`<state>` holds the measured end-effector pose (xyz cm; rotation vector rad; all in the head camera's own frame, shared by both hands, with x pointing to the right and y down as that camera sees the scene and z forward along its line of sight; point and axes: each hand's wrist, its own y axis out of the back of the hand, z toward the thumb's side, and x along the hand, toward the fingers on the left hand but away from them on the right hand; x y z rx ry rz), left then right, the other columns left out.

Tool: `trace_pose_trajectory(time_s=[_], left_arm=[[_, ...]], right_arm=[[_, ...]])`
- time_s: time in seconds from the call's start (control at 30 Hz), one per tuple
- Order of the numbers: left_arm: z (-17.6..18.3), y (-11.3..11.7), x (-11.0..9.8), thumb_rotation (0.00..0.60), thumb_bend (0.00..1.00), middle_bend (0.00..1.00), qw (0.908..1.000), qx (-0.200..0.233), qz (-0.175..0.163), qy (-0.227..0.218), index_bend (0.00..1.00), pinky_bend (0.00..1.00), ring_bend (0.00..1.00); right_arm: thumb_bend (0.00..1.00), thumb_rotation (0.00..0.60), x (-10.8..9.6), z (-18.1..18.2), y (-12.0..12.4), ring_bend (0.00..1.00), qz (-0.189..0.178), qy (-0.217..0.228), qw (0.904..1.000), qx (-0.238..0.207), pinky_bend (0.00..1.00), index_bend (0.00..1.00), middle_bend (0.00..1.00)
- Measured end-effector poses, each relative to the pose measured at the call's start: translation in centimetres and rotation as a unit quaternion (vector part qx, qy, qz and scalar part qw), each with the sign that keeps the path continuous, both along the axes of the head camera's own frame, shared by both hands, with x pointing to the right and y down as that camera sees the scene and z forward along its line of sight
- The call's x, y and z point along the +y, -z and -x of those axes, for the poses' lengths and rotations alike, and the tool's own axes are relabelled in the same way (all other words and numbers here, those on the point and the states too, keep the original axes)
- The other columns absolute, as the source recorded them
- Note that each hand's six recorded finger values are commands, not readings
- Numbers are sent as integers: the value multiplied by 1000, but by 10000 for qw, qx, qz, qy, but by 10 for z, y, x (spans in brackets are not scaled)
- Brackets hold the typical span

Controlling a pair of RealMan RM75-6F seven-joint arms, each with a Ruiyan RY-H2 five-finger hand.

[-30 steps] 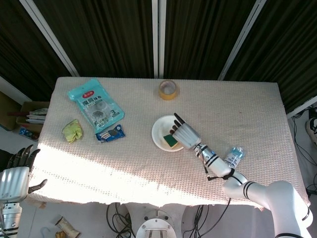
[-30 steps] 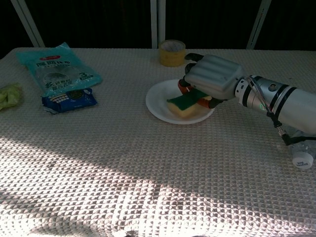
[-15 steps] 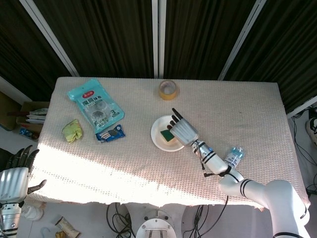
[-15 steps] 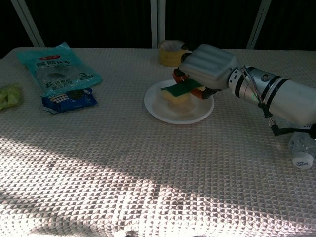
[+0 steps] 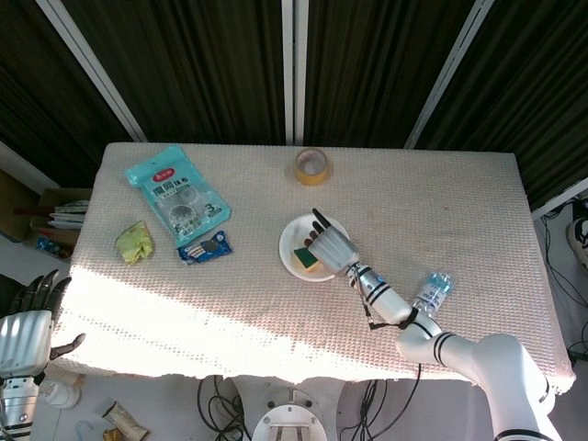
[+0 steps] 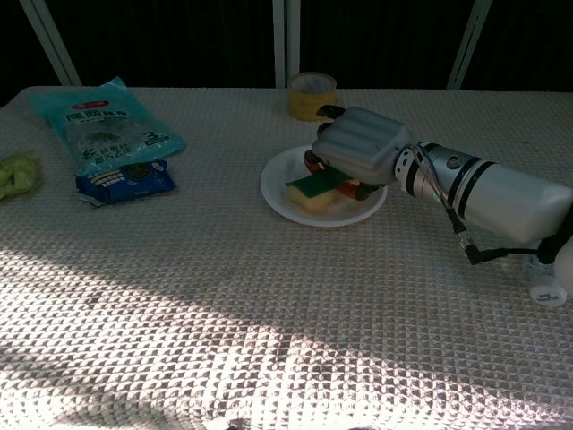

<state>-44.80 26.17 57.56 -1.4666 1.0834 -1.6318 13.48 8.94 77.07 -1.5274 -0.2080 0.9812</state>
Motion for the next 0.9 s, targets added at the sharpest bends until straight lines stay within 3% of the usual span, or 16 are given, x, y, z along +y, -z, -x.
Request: trace_pose_trajectory(time_s=[0.23, 0.53, 0.9], left_arm=[[-1, -1, -1, 600, 93, 56, 10000, 25, -11, -25, 155, 138, 62], [0, -1, 0, 600, 93, 56, 10000, -2, 9, -5, 155, 137, 62], [-2, 0, -2, 600, 93, 56, 10000, -2, -9, -41, 155, 138, 62]], right_arm=[[397, 600, 3, -2, 18, 231, 52, 9, 9996, -259, 41, 632, 473], [397, 600, 18, -6, -4, 231, 285, 135, 9994, 152, 40, 633, 472], [397, 600, -9, -3, 14, 231, 275, -371, 9984, -327, 40, 634, 473]])
